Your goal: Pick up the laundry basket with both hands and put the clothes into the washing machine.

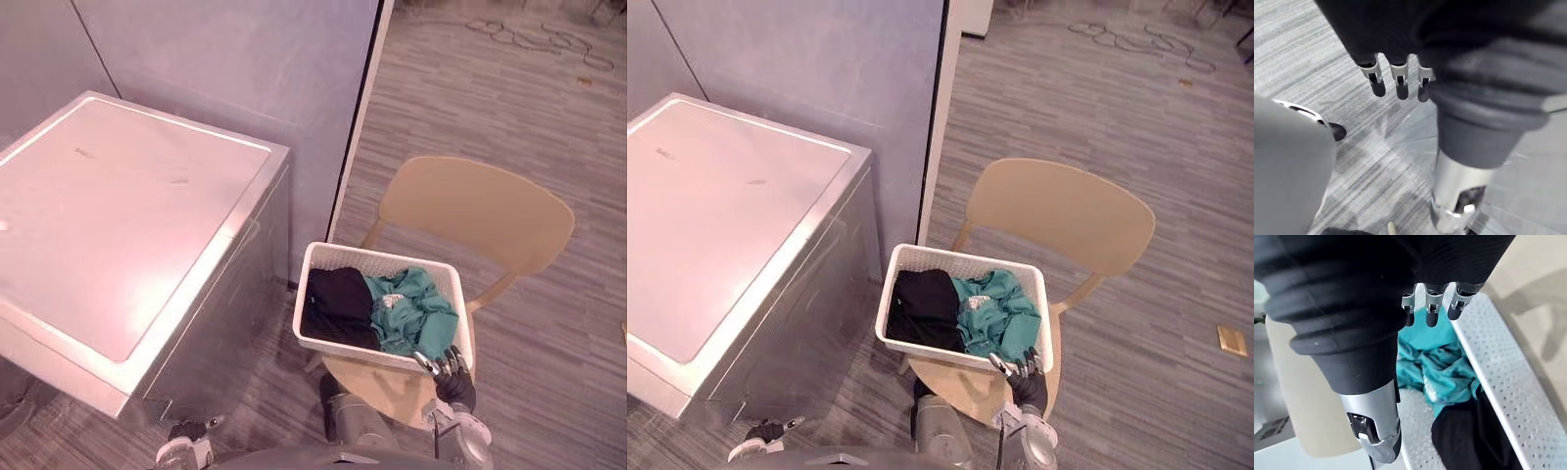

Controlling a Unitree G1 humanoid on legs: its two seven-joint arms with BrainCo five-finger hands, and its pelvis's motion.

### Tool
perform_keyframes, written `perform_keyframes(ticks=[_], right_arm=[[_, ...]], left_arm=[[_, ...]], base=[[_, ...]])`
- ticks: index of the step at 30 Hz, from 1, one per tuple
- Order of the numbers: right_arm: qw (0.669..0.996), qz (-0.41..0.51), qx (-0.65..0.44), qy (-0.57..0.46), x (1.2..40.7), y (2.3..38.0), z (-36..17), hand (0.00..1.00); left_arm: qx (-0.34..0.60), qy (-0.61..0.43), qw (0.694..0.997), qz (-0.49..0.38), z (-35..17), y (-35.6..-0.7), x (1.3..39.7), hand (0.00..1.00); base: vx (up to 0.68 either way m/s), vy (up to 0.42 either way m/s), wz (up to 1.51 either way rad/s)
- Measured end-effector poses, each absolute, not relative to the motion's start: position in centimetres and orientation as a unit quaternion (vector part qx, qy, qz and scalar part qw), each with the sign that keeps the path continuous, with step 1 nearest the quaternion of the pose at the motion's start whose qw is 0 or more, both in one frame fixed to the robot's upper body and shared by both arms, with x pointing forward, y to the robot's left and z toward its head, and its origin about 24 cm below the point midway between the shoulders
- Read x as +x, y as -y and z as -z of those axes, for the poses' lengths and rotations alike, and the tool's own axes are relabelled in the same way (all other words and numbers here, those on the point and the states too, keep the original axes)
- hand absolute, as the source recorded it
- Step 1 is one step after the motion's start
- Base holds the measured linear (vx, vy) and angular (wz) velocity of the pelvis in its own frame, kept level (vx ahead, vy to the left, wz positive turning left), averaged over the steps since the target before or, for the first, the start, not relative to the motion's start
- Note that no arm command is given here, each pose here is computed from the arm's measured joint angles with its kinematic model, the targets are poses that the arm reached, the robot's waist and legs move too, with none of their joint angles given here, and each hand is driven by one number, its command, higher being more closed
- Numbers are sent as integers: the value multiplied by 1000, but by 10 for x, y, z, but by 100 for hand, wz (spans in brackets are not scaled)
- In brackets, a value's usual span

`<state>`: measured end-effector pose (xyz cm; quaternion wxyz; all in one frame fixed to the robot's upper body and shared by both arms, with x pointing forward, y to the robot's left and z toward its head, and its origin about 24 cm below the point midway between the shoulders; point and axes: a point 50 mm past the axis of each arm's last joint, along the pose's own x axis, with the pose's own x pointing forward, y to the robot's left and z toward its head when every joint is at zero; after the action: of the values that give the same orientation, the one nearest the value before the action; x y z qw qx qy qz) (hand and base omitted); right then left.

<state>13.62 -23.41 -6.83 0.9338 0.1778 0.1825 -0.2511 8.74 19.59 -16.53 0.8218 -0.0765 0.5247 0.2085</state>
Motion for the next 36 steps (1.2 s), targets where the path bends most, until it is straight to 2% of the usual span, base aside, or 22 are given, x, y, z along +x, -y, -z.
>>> perform_keyframes(ticks=[9,19,25,36], right_arm=[[929,226,185,-228,123,218,84,0],[950,156,142,-230,153,208,81,0],[944,122,144,-272,144,188,95,0],[930,127,142,-314,119,189,106,0]], left_arm=[[-57,-516,834,-185,164,-195,90,0],[-21,-517,849,-109,164,-173,106,0],[-19,-513,850,-118,163,-177,106,0],[-19,-496,862,-105,159,-170,121,0]], base=[[-81,-33,17],[-95,5,-18],[-16,8,-10],[61,40,-34]])
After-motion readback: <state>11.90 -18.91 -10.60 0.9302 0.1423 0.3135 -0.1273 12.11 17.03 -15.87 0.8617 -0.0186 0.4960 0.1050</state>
